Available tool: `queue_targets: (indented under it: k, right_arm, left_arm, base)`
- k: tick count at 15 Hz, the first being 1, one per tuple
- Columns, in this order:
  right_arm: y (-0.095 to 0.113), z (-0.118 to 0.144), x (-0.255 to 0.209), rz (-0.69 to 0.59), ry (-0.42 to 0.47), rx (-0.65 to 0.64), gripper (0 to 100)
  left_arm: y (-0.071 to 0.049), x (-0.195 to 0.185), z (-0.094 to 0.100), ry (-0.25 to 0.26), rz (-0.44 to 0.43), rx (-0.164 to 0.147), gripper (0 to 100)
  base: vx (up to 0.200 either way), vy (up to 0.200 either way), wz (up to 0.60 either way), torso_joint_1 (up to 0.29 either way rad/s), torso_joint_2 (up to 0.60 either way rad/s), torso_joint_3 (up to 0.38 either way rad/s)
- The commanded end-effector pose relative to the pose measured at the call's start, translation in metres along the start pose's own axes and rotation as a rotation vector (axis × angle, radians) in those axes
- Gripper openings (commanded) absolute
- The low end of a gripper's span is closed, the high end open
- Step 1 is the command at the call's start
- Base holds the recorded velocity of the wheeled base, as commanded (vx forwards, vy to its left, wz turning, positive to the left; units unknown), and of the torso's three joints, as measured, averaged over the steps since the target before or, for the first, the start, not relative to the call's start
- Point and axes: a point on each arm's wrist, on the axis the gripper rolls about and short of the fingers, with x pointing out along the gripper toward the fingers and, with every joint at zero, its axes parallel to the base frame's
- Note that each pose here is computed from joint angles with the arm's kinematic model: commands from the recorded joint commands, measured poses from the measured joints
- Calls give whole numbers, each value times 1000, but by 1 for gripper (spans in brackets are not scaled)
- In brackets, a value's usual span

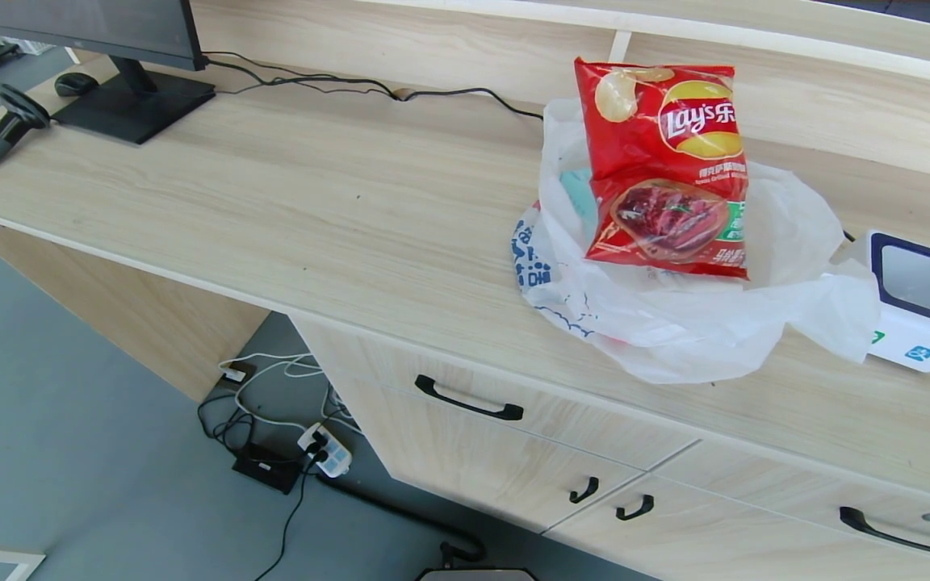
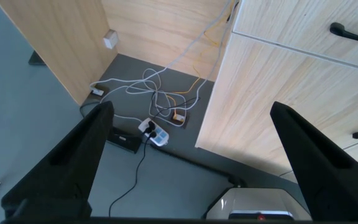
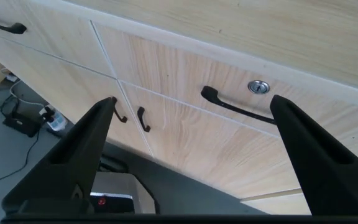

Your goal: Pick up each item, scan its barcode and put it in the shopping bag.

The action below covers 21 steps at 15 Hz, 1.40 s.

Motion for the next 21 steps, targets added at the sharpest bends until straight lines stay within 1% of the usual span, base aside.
queue_targets:
  k: [1,8,10,13,21]
  right_arm:
    - [0,0,-1,-18,-9,22,100]
    - [-1,-1,-1,-59,-8,71,100]
    - [-1,-1,-1,-60,-8,73,100]
    - [-1,-1,-1,-61,-8,66,100]
    - [-1,-1,-1,-61,-6,57,100]
  left_arm:
    - [0,0,0,1,1,0,100]
    - [0,0,0,1,1,-2,100]
    - [0,0,0,0,1,-3,100]
    - [0,0,0,0,1,-14,100]
    - [0,0,0,0,1,-14,100]
  base:
    - [0,0,0,0,0,0]
    - [0,0,0,0,0,0]
    - [0,0,0,0,0,0]
    - [0,0,0,0,0,0]
    - [0,0,0,0,0,0]
